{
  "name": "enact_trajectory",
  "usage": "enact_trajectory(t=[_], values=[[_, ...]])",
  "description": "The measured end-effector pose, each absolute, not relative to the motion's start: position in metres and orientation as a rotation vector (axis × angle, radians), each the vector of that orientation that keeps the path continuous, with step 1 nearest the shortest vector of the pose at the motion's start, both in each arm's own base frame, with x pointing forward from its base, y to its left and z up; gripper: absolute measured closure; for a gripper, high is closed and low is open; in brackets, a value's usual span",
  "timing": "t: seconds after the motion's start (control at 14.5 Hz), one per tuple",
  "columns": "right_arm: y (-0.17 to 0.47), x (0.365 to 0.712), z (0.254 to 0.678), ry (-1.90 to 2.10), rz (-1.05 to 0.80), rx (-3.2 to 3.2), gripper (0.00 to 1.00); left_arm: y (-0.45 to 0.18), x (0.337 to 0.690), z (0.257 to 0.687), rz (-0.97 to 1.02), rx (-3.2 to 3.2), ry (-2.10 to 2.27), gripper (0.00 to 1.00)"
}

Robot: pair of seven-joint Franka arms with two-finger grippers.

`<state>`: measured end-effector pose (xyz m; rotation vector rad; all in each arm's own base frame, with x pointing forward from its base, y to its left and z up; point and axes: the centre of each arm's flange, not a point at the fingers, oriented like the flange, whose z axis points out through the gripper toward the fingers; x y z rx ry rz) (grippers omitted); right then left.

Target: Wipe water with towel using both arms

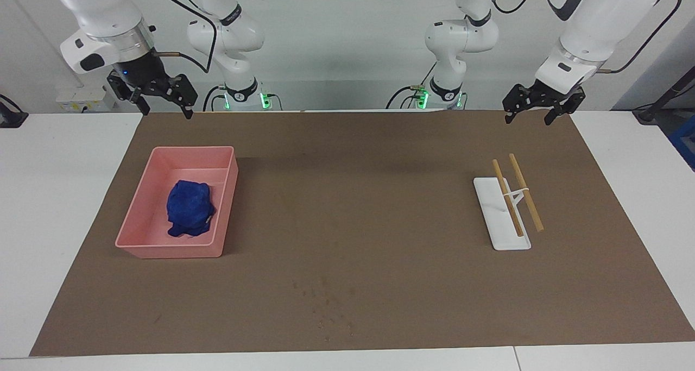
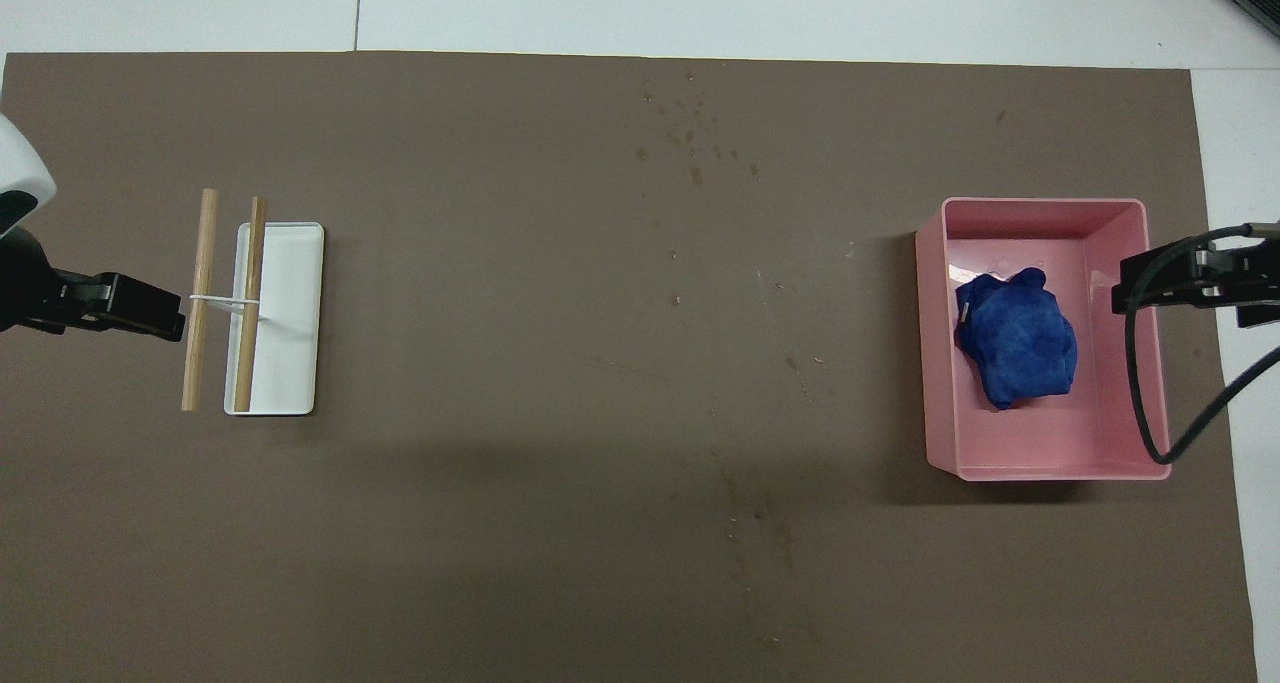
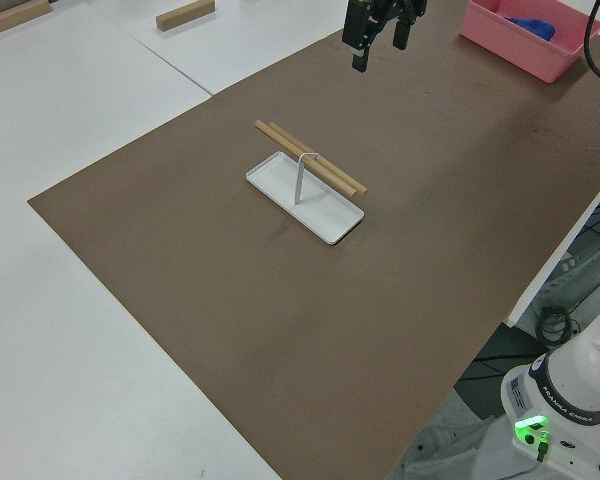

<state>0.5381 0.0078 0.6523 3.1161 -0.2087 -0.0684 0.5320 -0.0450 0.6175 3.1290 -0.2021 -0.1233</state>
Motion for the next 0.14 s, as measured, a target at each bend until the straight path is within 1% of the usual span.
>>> enact_trajectory(t=[0.14], values=[[0.0077, 0.5381, 0.6523, -0.209, -0.069, 3.116, 0.00, -0.0450, 0.5320, 0.6175, -0.123, 3.129, -0.202, 0.00]])
